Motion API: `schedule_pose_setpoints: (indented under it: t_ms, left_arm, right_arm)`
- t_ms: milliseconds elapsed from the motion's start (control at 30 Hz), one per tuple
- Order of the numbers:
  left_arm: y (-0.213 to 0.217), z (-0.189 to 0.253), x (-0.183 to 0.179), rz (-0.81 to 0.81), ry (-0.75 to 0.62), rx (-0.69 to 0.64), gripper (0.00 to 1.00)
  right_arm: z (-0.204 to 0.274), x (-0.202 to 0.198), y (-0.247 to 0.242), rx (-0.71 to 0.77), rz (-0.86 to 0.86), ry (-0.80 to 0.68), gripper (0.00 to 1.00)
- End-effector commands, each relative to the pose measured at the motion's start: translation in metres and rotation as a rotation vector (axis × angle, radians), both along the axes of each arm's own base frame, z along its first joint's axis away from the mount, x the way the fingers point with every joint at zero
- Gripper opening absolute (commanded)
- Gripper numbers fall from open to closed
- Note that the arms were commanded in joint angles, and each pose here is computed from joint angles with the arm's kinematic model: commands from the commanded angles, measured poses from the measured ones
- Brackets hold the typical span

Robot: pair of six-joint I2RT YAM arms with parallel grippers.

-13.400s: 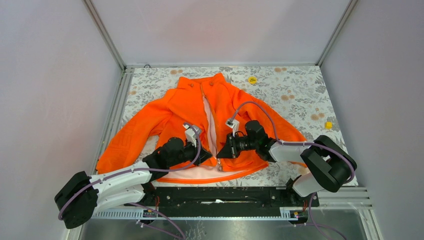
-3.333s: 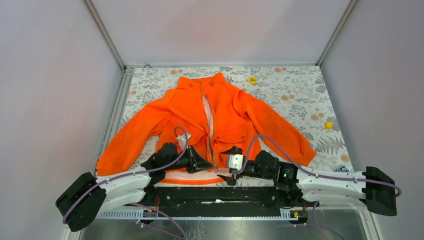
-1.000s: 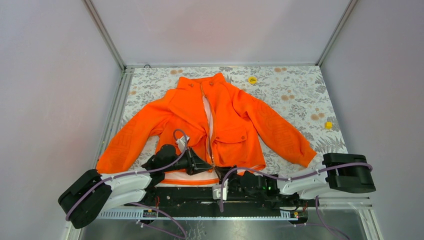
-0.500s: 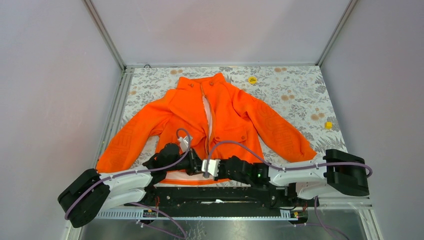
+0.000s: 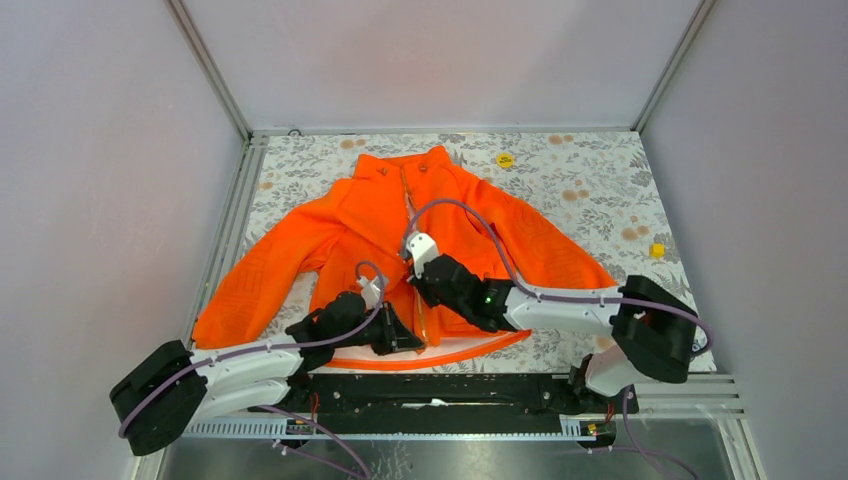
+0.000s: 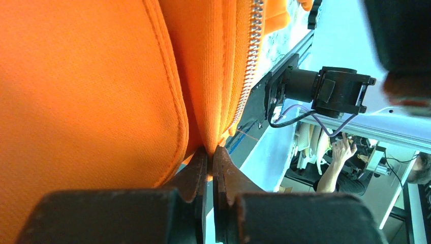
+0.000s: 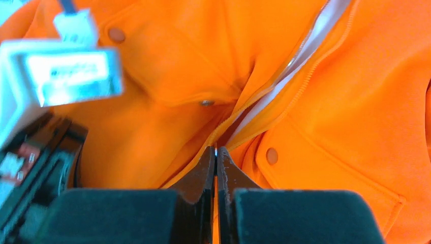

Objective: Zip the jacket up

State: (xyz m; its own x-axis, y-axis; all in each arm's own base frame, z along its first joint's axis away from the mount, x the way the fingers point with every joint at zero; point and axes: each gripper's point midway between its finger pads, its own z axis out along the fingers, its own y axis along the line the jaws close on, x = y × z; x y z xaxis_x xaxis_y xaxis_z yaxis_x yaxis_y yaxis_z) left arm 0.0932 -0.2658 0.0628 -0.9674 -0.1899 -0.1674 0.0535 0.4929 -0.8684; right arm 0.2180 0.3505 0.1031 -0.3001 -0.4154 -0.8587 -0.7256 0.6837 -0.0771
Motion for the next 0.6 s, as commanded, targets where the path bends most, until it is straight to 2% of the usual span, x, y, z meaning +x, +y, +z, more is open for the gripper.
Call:
schedule_pose_setpoints:
  t_ms: [0, 167, 567]
  left_arm:
    - [0.009, -0.017, -0.019, -0.048, 0.045, 0.07, 0.0]
    - [0.013, -0.019, -0.021, -0.053, 0.044, 0.112, 0.0]
    - [0.015, -0.014, -0.025, -0.056, 0.046, 0.108, 0.0]
  right_arm:
    - [0.044, 0.049, 0.016, 0.137, -0.158, -0.032, 0.0]
    - [0.051, 0.107, 0.023, 0.144, -0.226, -0.057, 0.0]
    - [0.046, 0.241, 0.042, 0.106, -0.309, -0.174, 0.0]
